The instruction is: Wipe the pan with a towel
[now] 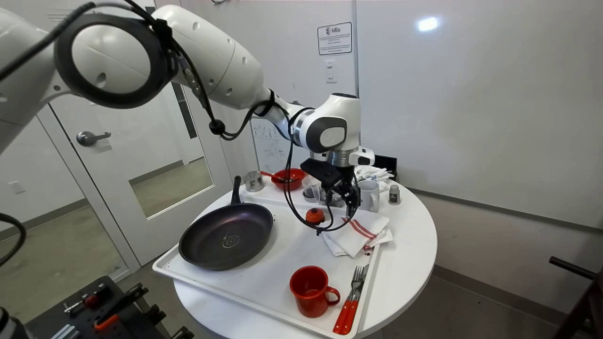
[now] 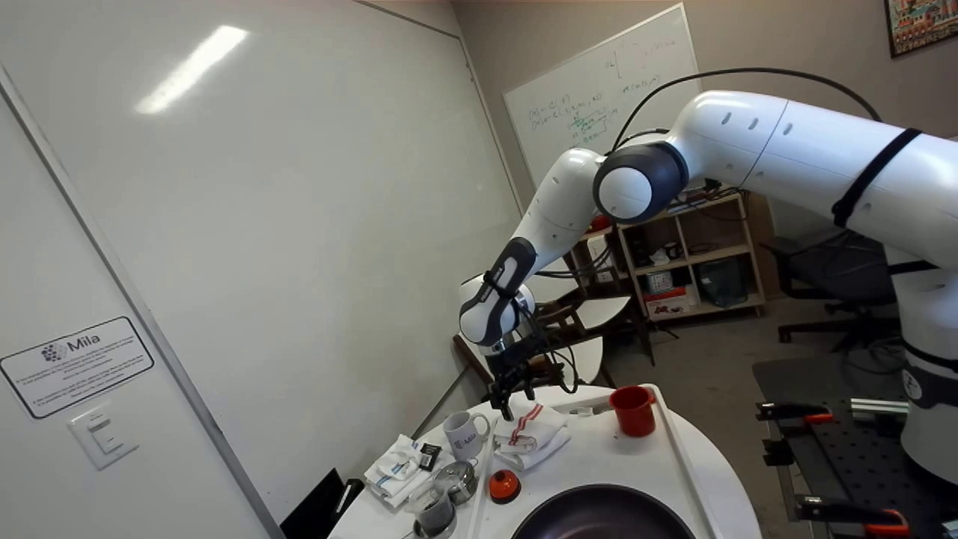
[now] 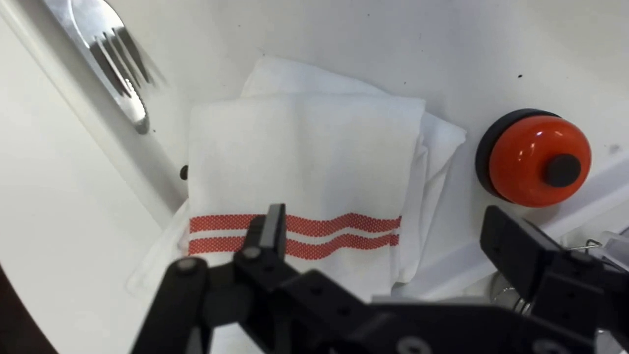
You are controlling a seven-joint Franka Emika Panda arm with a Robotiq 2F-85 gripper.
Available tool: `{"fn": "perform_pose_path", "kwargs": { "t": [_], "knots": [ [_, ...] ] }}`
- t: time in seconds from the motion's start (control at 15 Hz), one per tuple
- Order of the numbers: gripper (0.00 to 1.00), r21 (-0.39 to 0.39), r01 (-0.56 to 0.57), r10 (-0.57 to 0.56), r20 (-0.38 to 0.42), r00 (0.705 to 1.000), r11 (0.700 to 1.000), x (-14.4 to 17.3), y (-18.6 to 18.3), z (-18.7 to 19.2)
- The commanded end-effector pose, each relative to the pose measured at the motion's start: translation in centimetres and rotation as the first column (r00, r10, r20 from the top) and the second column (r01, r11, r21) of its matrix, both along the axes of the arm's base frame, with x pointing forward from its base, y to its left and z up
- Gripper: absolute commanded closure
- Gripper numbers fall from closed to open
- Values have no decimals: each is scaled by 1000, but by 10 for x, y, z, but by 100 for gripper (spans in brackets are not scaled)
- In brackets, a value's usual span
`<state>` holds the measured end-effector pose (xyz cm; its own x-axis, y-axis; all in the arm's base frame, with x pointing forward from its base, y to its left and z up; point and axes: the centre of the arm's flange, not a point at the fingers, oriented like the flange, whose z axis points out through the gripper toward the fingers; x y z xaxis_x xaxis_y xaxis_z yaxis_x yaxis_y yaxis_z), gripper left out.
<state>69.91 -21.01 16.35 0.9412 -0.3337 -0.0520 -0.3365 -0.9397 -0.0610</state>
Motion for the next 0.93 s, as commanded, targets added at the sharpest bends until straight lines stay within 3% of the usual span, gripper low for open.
{"fn": "perform_pose_path", "kwargs": {
  "t": [0.0, 0.27, 0.33, 0.73, 0.87],
  "knots": [
    [0, 14, 22, -22, 27, 999, 1000, 21, 2, -7],
    [0, 44, 47, -49, 53, 997, 998, 20, 3, 0],
    [0, 11, 19, -19, 23, 1000, 1000, 12, 3, -6],
    [0, 23, 26, -27, 37, 999, 999, 14, 4, -2],
    [0, 21, 47, -47, 4, 999, 999, 22, -4, -13]
  ]
}}
